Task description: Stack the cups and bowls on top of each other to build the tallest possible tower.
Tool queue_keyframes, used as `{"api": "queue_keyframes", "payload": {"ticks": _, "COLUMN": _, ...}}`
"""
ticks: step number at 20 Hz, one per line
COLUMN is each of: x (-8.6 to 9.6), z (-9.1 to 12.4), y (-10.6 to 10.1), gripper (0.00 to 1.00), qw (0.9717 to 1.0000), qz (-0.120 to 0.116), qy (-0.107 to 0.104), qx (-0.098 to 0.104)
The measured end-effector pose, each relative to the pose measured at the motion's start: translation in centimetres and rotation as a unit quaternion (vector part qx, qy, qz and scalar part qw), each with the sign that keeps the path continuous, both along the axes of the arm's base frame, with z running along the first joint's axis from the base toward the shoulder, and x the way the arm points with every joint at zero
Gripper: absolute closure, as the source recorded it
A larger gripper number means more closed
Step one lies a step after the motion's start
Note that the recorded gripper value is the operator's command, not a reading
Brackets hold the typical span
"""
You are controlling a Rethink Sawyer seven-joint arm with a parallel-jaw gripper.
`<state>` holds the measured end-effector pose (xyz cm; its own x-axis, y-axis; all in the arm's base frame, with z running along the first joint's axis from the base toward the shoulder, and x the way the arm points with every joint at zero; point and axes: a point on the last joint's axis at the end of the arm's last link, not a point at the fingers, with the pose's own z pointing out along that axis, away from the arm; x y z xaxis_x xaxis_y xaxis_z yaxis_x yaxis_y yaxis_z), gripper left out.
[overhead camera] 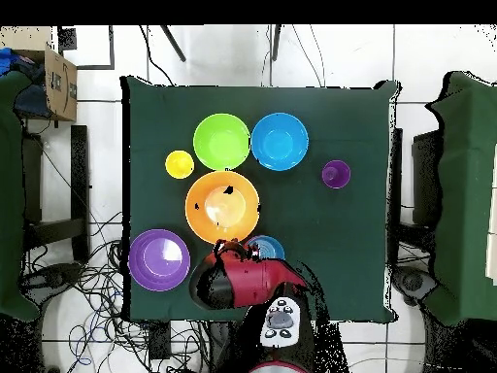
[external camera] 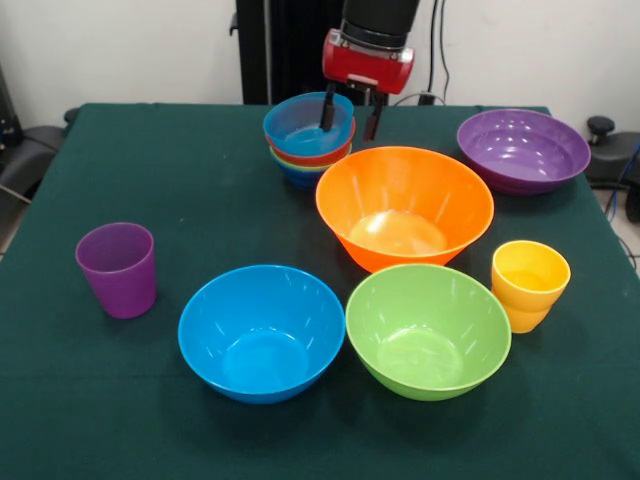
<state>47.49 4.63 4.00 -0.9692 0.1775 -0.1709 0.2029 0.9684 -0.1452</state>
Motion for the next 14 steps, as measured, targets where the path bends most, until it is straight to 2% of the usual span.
{"api": "queue_keyframes", "payload": {"ticks": 11, "x": 0.05, "z": -0.08, "y": 0.26, "gripper": 0.0, "qw": 1.0, "qz": 0.002, "qy": 0.0, "qx": 0.002}}
{"api": "queue_keyframes", "payload": {"ticks": 14, "x": -0.27, "z": -0.48, "y": 0.19, "gripper": 0.0, "qw": 1.0, "qz": 0.001, "qy": 0.005, "qx": 0.002}}
